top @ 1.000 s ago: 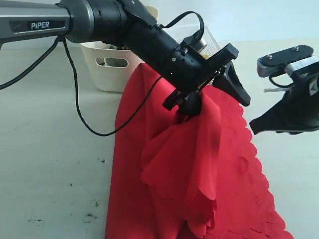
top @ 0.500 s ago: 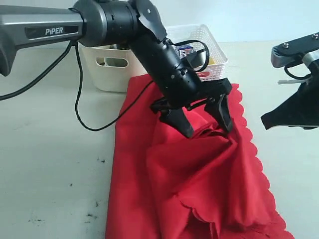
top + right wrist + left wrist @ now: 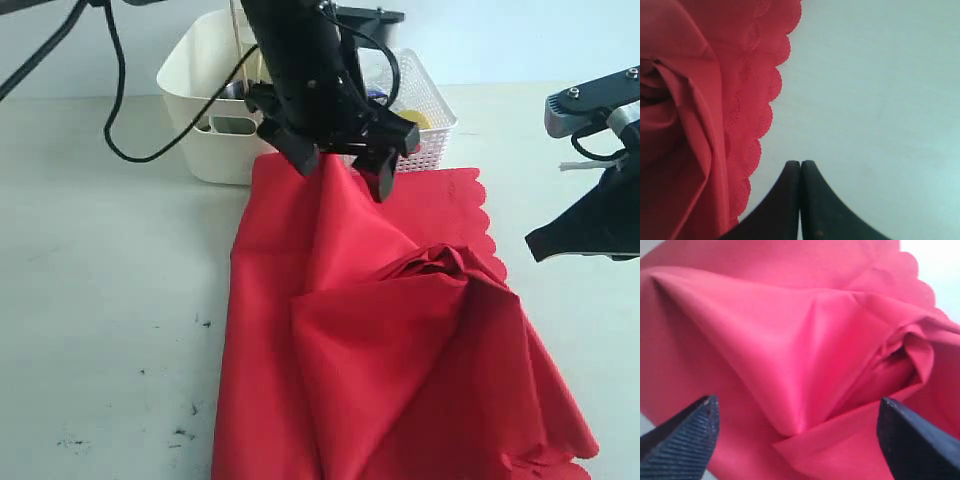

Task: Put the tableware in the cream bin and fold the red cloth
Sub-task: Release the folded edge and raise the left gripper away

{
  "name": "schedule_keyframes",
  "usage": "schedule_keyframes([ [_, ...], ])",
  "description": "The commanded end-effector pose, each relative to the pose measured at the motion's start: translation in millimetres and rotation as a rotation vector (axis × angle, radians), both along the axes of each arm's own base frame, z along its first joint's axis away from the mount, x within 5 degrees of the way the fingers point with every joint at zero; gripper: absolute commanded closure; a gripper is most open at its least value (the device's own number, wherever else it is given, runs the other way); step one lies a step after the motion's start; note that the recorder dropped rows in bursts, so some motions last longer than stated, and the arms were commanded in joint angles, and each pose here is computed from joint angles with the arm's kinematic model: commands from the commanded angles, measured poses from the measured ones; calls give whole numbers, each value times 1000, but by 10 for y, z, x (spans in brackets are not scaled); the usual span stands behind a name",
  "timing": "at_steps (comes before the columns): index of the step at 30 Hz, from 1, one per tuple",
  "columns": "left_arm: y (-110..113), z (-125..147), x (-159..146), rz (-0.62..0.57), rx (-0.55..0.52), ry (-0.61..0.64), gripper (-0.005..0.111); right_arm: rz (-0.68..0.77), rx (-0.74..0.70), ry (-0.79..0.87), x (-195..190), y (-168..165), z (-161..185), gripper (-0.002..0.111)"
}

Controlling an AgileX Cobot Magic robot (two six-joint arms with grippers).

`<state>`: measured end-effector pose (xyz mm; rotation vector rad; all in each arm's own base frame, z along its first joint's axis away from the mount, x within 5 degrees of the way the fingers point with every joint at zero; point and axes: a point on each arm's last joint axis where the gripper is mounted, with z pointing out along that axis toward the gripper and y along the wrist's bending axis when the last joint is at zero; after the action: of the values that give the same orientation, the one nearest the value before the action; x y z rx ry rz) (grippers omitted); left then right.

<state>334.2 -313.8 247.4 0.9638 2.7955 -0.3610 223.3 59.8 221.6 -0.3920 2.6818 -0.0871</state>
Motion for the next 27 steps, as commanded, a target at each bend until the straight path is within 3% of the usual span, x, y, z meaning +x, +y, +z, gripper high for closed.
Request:
schedule_keyframes([
  [1,237,-195,157,81,53,43,25,0,-1,-11,-1,-6,14,108],
  [6,291,-564,202,120,64,166,25,0,2,-14,1,-4,15,108],
  [11,119,-868,247,163,-51,228,25,-9,20,-13,1,7,15,108],
  [13,51,-1004,228,195,-98,306,25,-10,23,-12,-1,10,14,108],
  [15,-134,-910,205,200,-313,389,25,-9,23,-14,1,11,15,108],
  [17,-317,-599,263,182,-646,455,25,-12,21,-3,-8,7,11,108],
  [20,-203,-205,496,216,-952,538,25,-18,18,-6,-68,-17,80,108],
  [23,-58,-86,598,208,-1078,588,25,-17,32,-48,-115,-32,177,108],
  [27,143,-106,707,206,-1060,570,26,-16,60,-75,-152,-29,238,108],
])
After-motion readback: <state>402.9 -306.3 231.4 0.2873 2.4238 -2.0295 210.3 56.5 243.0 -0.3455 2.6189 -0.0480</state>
